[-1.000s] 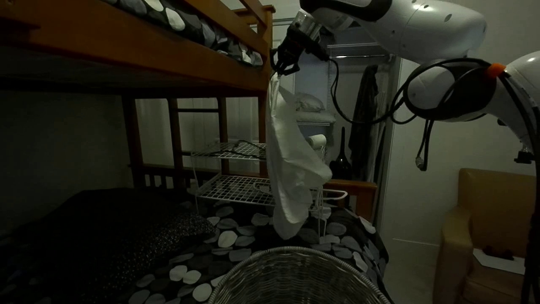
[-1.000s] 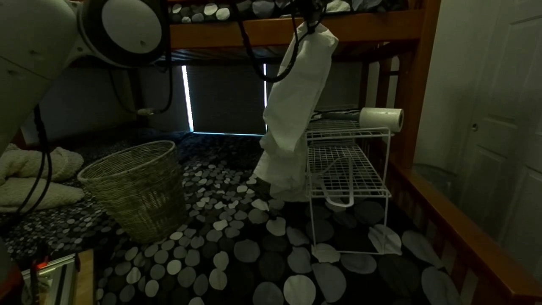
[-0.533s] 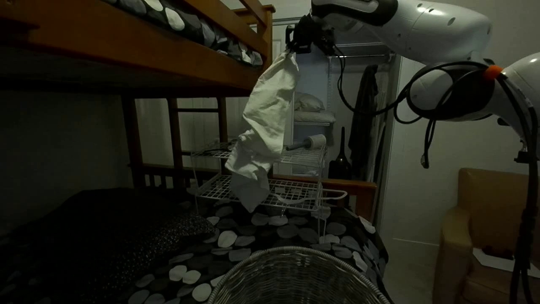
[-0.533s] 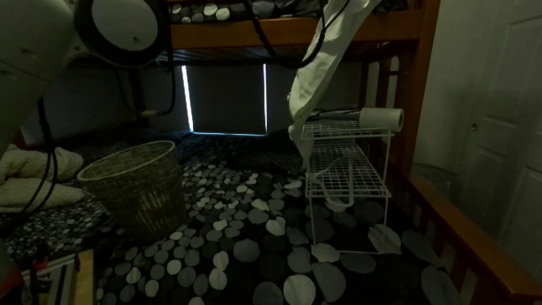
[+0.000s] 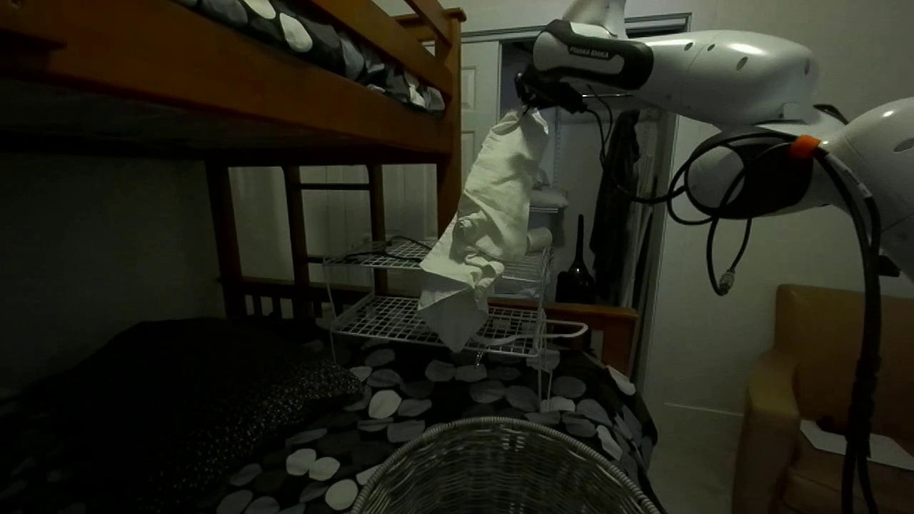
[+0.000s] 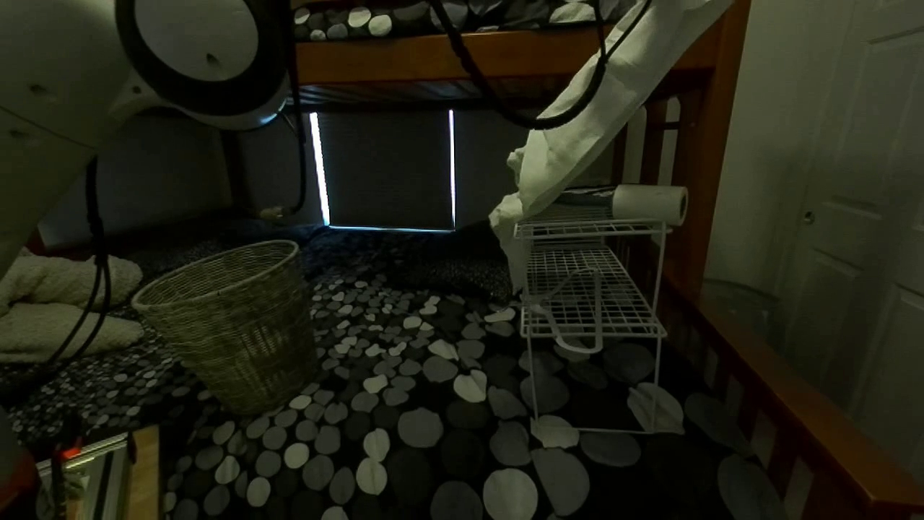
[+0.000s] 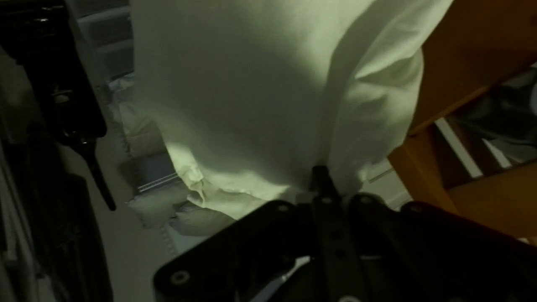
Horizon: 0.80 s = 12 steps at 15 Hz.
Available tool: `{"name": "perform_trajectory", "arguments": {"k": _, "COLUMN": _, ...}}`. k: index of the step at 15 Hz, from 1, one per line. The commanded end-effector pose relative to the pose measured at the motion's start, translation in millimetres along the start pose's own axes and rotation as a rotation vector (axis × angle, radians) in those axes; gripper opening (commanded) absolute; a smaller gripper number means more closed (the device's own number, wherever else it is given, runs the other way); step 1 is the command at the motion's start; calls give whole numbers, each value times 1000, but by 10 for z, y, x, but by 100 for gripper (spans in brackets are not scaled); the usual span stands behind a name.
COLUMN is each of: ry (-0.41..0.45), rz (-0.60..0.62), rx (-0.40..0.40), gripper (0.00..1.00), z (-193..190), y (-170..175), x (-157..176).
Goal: Hang the pillowcase on the rack
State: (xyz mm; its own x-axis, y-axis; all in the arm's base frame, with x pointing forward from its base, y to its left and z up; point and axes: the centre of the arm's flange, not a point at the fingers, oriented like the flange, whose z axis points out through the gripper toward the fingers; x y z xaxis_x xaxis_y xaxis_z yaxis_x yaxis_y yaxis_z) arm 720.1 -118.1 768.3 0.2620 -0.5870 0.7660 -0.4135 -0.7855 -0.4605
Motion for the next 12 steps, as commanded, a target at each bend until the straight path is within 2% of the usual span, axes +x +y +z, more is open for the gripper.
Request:
{"name": "perform_trajectory", "arguments": {"k": 1, "ry": -4, "rz": 14, "rx": -89, "gripper": 1, "z": 529, "y": 90, "x": -80}}
{"name": "perform_trajectory", "arguments": {"k": 2, "ry": -30, "rz": 11, "rx": -104, "gripper": 1, "z": 717, "y": 132, "x": -208}}
{"name": "perform_trajectory", "arguments": {"k": 3, "ry": -47, "rz": 8, "rx": -130, "gripper": 28, "z": 772, "y": 137, "x": -297}}
{"name": "perform_trajectory", "arguments": {"k": 4, "ry": -57, "rz": 2, "rx": -144, "gripper": 29, "z": 917, "y": 146, "x": -389}}
{"name": "perform_trajectory", "arguments": {"k": 7, "ry": -104, "rz": -20, "rx": -174, "gripper": 51, "z": 974, "y": 75, "x": -546}}
{"name": "perform_trajectory", "arguments": {"k": 9, "ry": -142, "rz": -34, "rx": -160, "gripper": 65, "z": 818, "y": -95, "x": -575}}
{"name": "perform_trajectory", "arguments": {"k": 10, "ry": -185, "rz": -41, "rx": -140, "gripper": 73, "z": 660, "y": -211, "x": -582}}
{"name": "perform_trajectory", "arguments": {"k": 11, "ry": -273, "rz": -55, "rx": -117, "gripper": 81, "z": 464, "y": -320, "x": -613}}
{"name": "perform_trajectory", "arguments": {"k": 12, "ry": -310, "rz": -75, "rx": -95, "gripper": 89, "z": 235, "y": -408, "x": -674}}
